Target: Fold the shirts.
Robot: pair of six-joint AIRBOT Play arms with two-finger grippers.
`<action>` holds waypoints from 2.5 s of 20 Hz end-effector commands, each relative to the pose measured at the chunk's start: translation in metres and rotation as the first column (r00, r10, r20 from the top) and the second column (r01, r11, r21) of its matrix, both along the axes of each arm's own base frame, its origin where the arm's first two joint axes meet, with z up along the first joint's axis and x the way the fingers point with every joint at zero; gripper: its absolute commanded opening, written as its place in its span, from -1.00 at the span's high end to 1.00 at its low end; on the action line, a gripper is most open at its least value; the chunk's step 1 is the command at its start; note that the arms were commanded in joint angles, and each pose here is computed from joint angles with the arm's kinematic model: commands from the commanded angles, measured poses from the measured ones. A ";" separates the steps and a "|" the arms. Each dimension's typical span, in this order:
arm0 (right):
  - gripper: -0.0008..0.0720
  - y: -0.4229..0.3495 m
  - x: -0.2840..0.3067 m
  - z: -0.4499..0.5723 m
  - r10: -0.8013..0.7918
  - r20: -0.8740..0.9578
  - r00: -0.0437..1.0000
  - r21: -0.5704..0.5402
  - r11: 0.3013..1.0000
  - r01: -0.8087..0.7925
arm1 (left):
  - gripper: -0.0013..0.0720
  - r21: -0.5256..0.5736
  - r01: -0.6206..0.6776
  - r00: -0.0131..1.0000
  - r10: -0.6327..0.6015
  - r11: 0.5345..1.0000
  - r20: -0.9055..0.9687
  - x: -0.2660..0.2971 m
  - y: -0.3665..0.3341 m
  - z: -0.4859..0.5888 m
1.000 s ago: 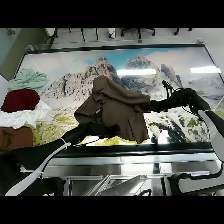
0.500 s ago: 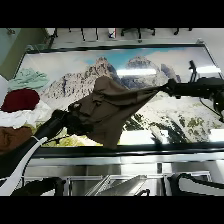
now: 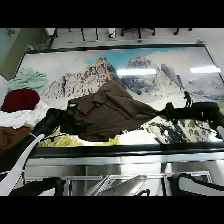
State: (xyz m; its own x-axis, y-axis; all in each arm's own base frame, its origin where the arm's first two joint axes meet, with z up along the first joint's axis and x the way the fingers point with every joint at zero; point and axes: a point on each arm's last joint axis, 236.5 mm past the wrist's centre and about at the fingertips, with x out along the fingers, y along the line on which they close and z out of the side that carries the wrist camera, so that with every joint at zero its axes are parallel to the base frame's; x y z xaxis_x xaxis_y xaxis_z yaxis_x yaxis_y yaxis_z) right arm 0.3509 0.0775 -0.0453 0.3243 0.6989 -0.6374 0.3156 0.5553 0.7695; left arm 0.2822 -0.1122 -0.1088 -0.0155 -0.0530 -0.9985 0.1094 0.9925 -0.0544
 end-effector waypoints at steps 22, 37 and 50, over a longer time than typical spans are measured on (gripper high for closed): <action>-0.50 0.006 0.028 0.019 0.539 0.249 0.805 -0.394 0.815 -0.425 | -0.94 -0.418 -0.387 0.916 0.396 0.822 -0.067 -0.037 -0.042 0.018; -0.36 0.033 0.045 -0.044 0.767 0.064 0.639 -0.546 0.562 -0.621 | 0.92 -0.412 -0.343 0.932 0.362 0.844 -0.034 -0.011 -0.055 0.011; 0.93 0.082 0.016 -0.056 0.812 0.024 0.583 -0.418 0.538 -0.732 | 0.92 -0.417 -0.348 0.924 0.383 0.839 -0.001 -0.001 -0.035 0.017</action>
